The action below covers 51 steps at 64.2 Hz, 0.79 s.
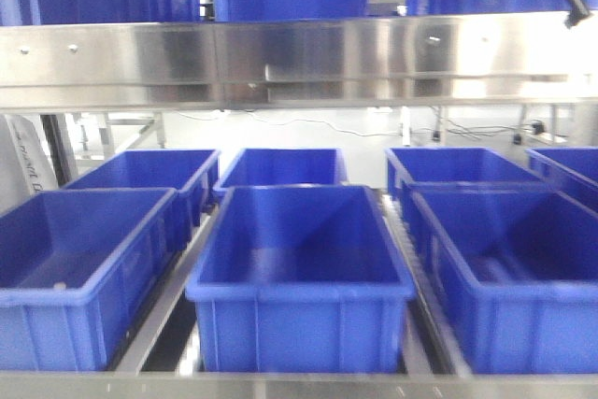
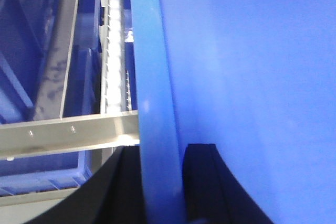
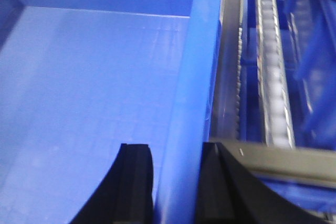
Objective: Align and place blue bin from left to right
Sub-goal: 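Back the base away from the rack while holding the bin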
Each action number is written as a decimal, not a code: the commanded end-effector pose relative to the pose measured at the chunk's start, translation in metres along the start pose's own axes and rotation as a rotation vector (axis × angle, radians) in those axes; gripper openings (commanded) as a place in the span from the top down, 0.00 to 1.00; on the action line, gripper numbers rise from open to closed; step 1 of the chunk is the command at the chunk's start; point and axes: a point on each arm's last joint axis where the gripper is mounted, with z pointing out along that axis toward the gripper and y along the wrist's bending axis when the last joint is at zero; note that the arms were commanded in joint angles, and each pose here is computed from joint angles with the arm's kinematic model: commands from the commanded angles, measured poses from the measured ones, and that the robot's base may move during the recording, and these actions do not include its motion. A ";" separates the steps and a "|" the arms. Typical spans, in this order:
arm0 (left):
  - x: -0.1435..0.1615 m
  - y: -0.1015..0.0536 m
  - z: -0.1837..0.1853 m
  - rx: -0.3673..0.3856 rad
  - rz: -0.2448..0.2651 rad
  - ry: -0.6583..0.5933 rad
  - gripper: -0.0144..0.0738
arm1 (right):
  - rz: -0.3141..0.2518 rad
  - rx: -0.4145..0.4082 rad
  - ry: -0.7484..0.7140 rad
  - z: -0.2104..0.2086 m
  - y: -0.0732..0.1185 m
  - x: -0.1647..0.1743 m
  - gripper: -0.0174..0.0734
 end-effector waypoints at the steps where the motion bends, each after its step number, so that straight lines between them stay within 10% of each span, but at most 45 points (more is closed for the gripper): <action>1: -0.010 -0.002 -0.017 0.042 0.007 -0.115 0.85 | -0.039 -0.035 -0.183 -0.022 0.005 -0.017 0.89; 51: -0.010 -0.002 -0.017 0.042 0.007 -0.115 0.85 | -0.039 -0.035 -0.183 -0.022 0.005 -0.017 0.89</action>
